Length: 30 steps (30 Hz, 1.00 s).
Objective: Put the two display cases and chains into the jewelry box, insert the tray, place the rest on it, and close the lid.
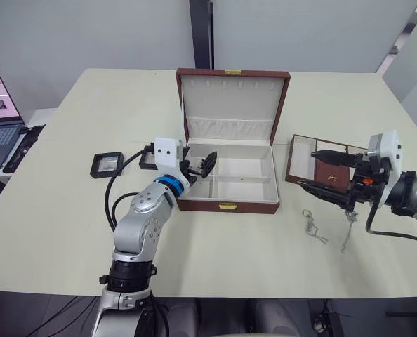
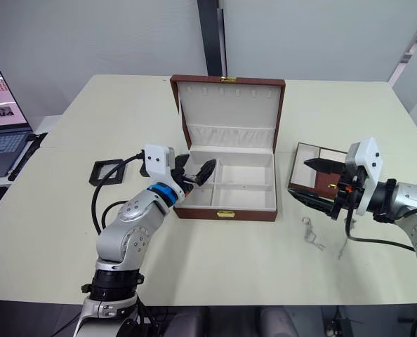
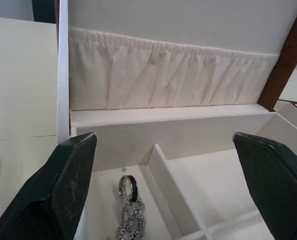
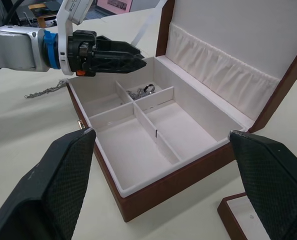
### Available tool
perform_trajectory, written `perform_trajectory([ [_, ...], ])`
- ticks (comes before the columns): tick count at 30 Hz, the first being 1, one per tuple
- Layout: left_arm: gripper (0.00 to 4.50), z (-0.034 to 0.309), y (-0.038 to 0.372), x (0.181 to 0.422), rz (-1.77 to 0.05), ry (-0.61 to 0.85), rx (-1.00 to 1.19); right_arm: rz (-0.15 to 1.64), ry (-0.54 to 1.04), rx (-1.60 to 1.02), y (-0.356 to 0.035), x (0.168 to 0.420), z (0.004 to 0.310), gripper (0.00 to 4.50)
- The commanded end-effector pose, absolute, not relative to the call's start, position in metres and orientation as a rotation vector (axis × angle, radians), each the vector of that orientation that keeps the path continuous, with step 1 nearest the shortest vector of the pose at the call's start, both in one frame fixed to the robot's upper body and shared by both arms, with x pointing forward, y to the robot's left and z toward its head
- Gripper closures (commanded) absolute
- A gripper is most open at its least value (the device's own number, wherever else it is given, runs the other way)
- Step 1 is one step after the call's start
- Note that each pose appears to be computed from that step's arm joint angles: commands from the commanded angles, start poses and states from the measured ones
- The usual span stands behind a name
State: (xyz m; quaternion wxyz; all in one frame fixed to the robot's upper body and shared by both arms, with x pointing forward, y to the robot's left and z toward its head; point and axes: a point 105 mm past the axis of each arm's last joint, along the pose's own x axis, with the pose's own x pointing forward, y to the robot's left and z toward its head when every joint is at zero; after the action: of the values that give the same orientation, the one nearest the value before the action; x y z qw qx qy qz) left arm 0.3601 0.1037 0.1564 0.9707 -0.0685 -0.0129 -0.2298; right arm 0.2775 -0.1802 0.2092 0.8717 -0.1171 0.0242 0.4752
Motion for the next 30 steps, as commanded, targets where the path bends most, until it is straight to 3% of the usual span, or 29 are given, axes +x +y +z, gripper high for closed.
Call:
perform_trajectory([
  [1,0.03,0.174,0.099,0.354,-0.508,-0.089,-0.15,0.969,-0.006,-0.276,-0.186,0.278,0.224,0.0],
  [9,0.03,0.187,0.111,0.335,-0.65,-0.09,-0.143,0.942,0.005,-0.27,-0.197,0.281,0.223,0.0],
  [17,0.03,0.206,0.186,0.291,-0.821,0.057,0.048,0.834,0.147,-0.276,-0.254,0.284,0.197,0.0],
  [22,0.03,0.193,0.231,0.274,-0.759,0.191,0.159,0.774,0.224,-0.264,-0.284,0.282,0.176,0.0],
  [30,0.03,0.175,0.314,0.244,-0.493,0.331,0.259,0.666,0.316,-0.244,-0.323,0.269,0.158,0.0],
])
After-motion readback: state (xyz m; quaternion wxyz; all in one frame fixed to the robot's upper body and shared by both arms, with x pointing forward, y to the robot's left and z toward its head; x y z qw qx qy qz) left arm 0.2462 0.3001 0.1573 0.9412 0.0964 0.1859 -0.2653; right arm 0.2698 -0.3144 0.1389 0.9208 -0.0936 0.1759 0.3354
